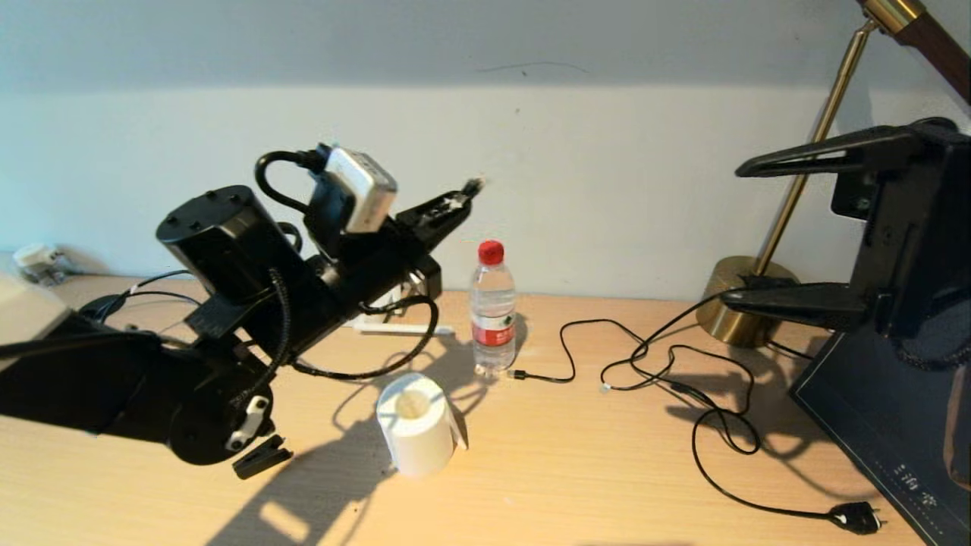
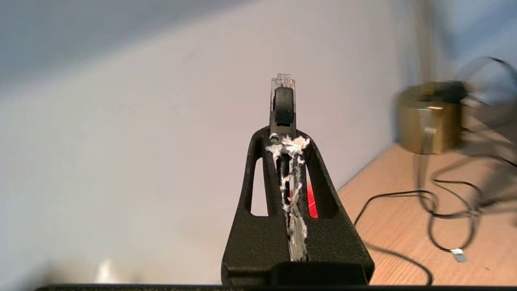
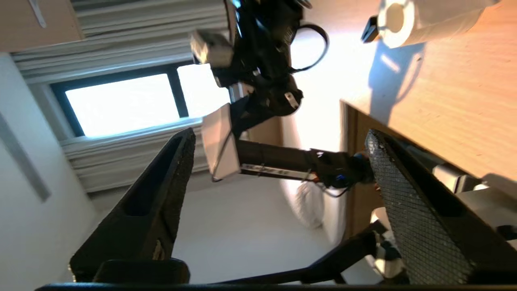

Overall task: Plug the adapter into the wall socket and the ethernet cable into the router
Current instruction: Plug cable into router interface

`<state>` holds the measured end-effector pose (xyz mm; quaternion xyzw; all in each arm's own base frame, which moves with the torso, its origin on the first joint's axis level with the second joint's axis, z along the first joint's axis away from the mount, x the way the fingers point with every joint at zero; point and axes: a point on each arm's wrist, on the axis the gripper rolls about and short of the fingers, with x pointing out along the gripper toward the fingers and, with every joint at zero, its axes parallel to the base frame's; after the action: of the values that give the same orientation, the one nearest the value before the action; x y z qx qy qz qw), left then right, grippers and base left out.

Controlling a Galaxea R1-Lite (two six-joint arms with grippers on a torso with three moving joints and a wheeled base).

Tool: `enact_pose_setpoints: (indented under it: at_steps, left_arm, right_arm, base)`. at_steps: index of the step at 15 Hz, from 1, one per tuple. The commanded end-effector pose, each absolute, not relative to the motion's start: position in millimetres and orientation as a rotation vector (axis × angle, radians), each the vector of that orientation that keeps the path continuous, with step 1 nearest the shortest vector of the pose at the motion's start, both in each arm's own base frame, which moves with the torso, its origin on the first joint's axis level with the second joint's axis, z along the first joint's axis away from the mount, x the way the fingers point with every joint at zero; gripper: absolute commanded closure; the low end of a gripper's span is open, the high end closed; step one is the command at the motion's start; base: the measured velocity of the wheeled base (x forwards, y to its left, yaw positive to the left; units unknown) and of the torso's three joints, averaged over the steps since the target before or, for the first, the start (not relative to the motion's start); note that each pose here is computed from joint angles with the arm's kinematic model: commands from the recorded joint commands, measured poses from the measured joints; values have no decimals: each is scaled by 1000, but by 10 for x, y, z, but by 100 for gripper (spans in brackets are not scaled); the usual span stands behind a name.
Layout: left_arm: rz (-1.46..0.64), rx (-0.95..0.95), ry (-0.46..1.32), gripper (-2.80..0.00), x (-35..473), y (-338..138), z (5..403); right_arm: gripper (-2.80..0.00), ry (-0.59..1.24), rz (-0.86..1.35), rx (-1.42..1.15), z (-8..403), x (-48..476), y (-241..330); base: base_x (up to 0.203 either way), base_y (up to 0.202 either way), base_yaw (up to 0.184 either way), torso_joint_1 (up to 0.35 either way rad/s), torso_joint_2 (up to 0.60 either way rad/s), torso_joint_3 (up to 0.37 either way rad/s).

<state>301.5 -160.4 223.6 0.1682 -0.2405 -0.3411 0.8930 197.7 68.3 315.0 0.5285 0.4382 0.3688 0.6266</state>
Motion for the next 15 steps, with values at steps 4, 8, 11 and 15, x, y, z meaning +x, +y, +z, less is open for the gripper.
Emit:
enact_pose_setpoints:
  at_steps: [4, 8, 11, 15]
  left_arm:
    - [-634, 52, -331, 0, 3245, -1361, 2130]
    - [-609, -67, -213, 0, 3030, -1158, 2290]
    - [-508, -87, -19, 0, 2886, -802, 2290]
    - [-437, -127, 166, 0, 2622, -470, 2244]
  right_arm:
    - [-280, 672, 758, 1037, 3093, 1082, 421]
    - [-280, 361, 545, 794, 2915, 400, 186]
    - [-280, 232, 333, 596, 2666, -6, 30]
    - [-280, 175, 7, 490, 2351, -197, -18]
  base:
    - [0, 0, 0, 0, 0, 0]
    - [0, 0, 0, 0, 0, 0]
    - [0, 0, 0, 0, 0, 0]
    - [0, 0, 0, 0, 0, 0]
